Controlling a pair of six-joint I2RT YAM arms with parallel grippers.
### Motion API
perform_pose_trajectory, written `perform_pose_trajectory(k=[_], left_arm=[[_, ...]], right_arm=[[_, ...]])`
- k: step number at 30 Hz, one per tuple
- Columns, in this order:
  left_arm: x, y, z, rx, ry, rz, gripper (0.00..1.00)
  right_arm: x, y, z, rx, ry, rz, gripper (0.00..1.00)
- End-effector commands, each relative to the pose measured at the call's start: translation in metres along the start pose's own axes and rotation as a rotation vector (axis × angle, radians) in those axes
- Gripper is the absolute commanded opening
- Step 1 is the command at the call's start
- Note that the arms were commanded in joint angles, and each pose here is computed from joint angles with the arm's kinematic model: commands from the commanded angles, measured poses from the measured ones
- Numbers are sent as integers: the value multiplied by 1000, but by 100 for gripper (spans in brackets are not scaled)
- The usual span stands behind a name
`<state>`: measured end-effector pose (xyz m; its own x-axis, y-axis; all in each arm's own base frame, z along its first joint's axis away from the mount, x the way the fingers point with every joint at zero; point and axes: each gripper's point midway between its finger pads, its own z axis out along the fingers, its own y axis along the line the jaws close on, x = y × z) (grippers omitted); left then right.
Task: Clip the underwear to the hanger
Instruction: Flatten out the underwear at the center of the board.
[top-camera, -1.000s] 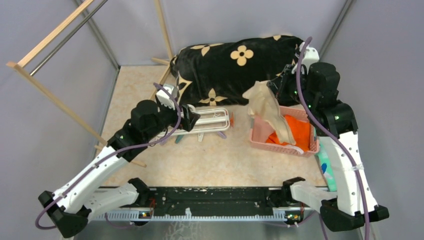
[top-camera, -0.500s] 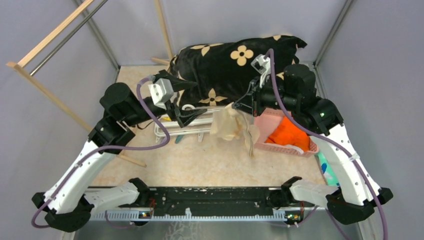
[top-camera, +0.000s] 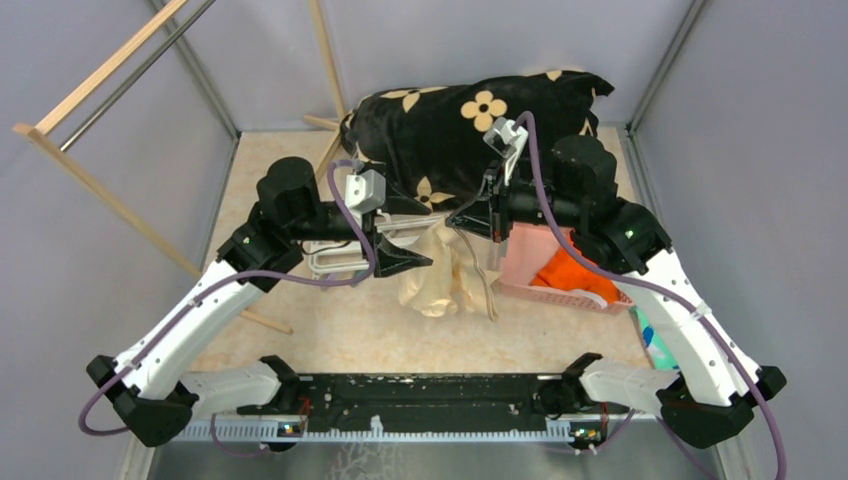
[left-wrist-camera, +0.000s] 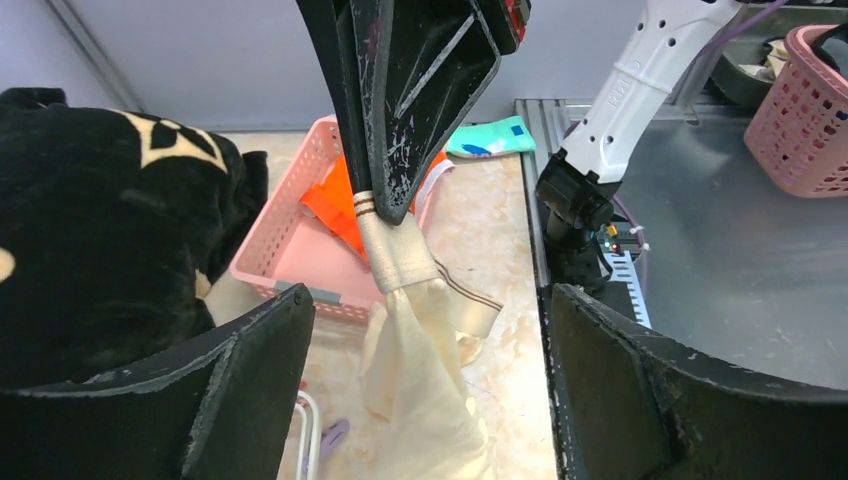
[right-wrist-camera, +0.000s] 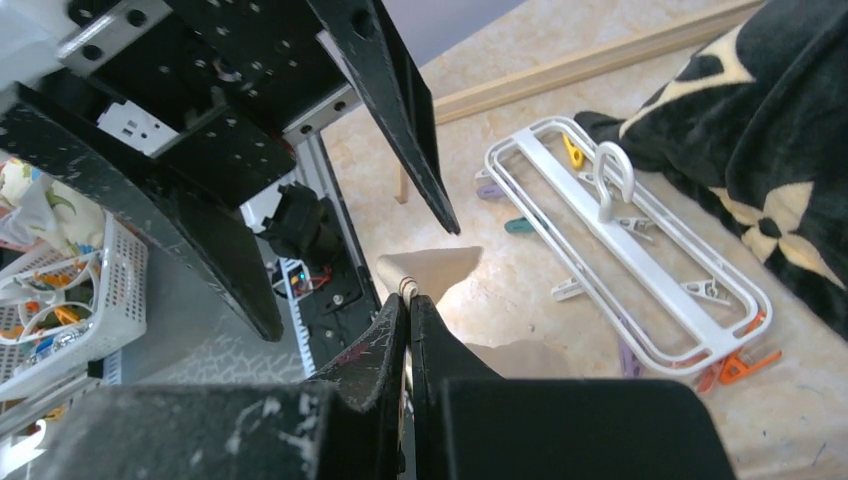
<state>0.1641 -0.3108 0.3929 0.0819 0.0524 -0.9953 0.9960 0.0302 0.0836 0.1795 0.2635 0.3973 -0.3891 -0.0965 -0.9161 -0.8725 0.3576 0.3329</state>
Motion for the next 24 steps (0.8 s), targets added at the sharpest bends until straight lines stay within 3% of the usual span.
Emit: perform_pose_trajectory(k=[1, 7, 10, 15, 20, 22, 24], left_arm=[[-4, -5, 5, 47, -17, -49, 91], [2, 3, 13, 43, 3, -84, 85], [6, 6, 16, 40, 12, -94, 76], [7, 8, 17, 37, 29, -100, 48], [8, 16, 10, -36, 62, -77, 10], [6, 20, 5, -68, 77, -64, 0], [4, 19, -1, -81, 101, -34, 0]], right_arm=[[-21, 22, -5, -77, -94, -84, 0], [-21, 23, -1, -97, -105, -95, 0], [-20, 24, 1, -105, -102, -100, 0], [-14, 22, 1, -102, -92, -109, 0], [-5, 17, 0, -79, -92, -115, 0], [-2, 18, -3, -84, -103, -138, 10], [0, 16, -7, -63, -130, -150, 32]])
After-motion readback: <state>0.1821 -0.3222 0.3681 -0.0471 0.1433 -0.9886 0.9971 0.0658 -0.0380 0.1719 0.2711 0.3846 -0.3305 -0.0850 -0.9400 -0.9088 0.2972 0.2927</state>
